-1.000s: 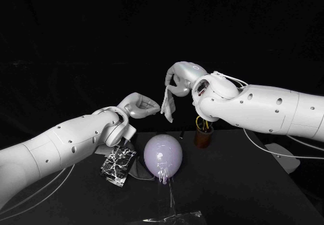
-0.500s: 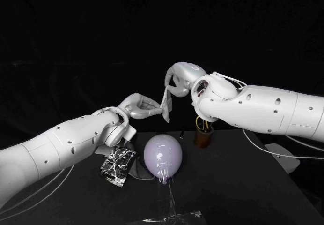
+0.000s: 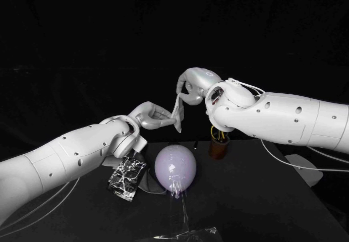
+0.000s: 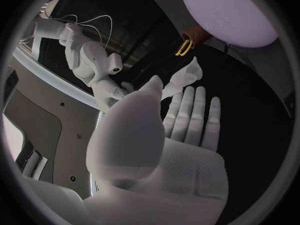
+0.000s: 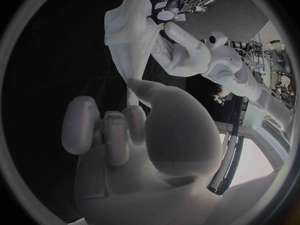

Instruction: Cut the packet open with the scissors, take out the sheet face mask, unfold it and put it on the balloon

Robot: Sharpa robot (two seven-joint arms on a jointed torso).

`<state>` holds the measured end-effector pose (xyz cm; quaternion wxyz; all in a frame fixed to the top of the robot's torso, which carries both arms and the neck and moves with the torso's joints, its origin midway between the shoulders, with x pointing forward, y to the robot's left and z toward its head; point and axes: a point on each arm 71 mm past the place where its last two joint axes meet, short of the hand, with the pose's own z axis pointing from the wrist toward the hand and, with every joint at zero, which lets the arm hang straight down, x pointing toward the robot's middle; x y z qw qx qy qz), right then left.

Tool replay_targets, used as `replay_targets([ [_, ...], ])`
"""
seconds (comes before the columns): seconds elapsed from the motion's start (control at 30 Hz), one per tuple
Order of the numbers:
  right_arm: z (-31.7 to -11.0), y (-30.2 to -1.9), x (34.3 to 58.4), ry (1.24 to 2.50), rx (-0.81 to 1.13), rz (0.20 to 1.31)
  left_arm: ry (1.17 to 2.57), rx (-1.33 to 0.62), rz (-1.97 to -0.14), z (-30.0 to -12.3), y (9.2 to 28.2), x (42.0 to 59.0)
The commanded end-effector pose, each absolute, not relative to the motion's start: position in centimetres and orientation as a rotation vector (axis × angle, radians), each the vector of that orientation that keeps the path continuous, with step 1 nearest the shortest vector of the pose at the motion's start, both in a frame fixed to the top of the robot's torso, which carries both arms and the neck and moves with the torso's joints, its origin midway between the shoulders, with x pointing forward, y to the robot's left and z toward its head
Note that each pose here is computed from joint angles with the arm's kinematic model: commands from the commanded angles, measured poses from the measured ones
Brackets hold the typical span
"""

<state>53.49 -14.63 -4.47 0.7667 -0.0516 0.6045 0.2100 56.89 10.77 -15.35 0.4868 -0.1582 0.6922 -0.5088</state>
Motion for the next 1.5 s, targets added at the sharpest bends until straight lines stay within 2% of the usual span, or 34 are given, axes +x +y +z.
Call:
replay_targets([
  [0.03,-4.4,-14.5,53.4,1.302,-0.12,0.46,1.697,-0.37,-1.234,-15.3,10.6,56.8],
  [0.83,-4.6,-15.2,53.9,1.317,-0.114,0.435,1.642,-0.411,-1.288,-15.0,11.2,56.9],
  [1.33,-6.7,-16.1,53.6,1.36,-0.091,0.444,1.592,-0.474,-1.292,-14.7,12.2,57.2],
  [1.5,-7.7,-16.5,53.3,1.376,-0.069,0.458,1.567,-0.478,-1.268,-13.8,12.8,57.7],
])
